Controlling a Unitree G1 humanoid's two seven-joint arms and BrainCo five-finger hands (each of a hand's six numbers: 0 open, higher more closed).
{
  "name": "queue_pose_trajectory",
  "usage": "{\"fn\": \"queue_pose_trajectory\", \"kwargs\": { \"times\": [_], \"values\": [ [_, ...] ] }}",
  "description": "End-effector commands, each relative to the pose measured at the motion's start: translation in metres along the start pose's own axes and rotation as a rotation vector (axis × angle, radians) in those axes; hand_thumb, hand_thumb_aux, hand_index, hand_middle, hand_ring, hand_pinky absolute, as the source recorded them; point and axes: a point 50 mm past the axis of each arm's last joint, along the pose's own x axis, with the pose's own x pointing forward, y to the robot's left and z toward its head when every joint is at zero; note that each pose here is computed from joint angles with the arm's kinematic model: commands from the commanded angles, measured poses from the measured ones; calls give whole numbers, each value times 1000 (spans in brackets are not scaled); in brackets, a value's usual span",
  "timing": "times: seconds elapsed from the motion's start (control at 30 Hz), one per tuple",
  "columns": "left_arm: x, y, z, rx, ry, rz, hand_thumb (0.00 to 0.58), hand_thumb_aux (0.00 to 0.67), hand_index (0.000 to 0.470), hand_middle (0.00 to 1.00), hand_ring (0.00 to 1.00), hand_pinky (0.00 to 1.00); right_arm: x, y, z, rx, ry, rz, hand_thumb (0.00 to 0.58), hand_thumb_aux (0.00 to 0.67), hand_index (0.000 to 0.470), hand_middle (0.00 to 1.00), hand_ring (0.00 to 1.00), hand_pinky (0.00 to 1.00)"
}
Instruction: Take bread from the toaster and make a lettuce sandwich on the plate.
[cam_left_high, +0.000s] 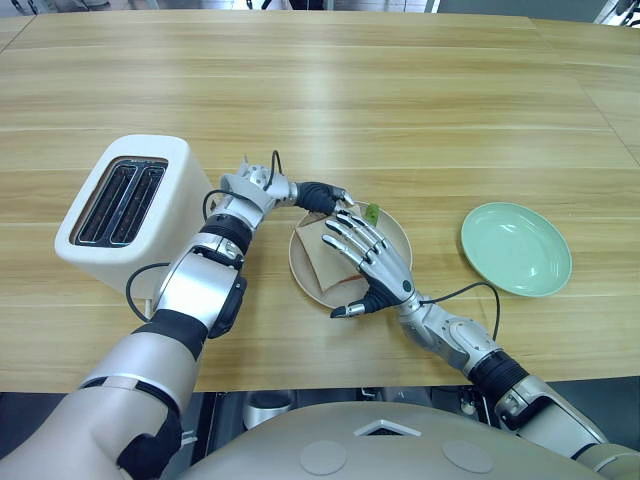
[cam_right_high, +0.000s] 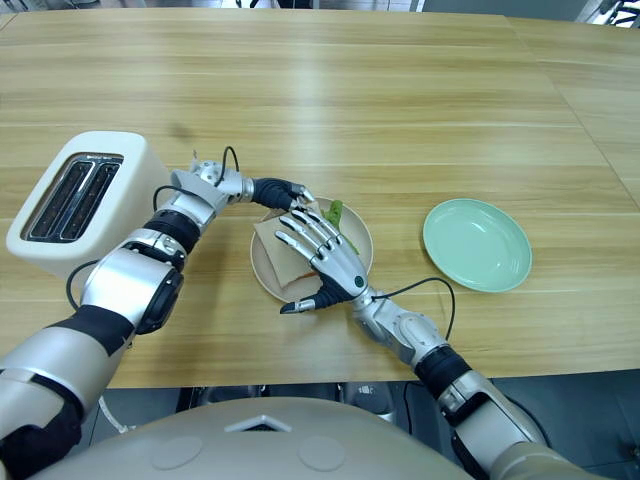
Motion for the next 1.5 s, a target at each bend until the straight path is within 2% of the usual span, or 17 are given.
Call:
{"fn": "queue_pose_trajectory", "kwargs": {
  "times": [0.03,0.5,0.7,1.03,1.5],
  "values": [
    [9,-10,-7,39,74,-31,580,670,460,1000,1000,1000,-2,2,-3,3,23,24,0,0,0,0,0,0],
    [13,-1,-1,106,137,65,580,670,460,1000,1000,1000,-18,32,-6,93,81,268,0,0,0,0,0,0],
    [12,3,1,112,145,90,580,670,460,1000,1000,1000,-42,56,-11,98,144,488,0,0,0,0,0,0],
    [11,11,7,124,146,145,580,670,460,1000,1000,1000,-73,73,-11,134,212,703,0,0,0,0,0,0],
    [9,17,11,104,120,194,580,670,460,1000,1000,1000,-96,72,-18,133,286,772,0,0,0,0,0,0]
  ]
}}
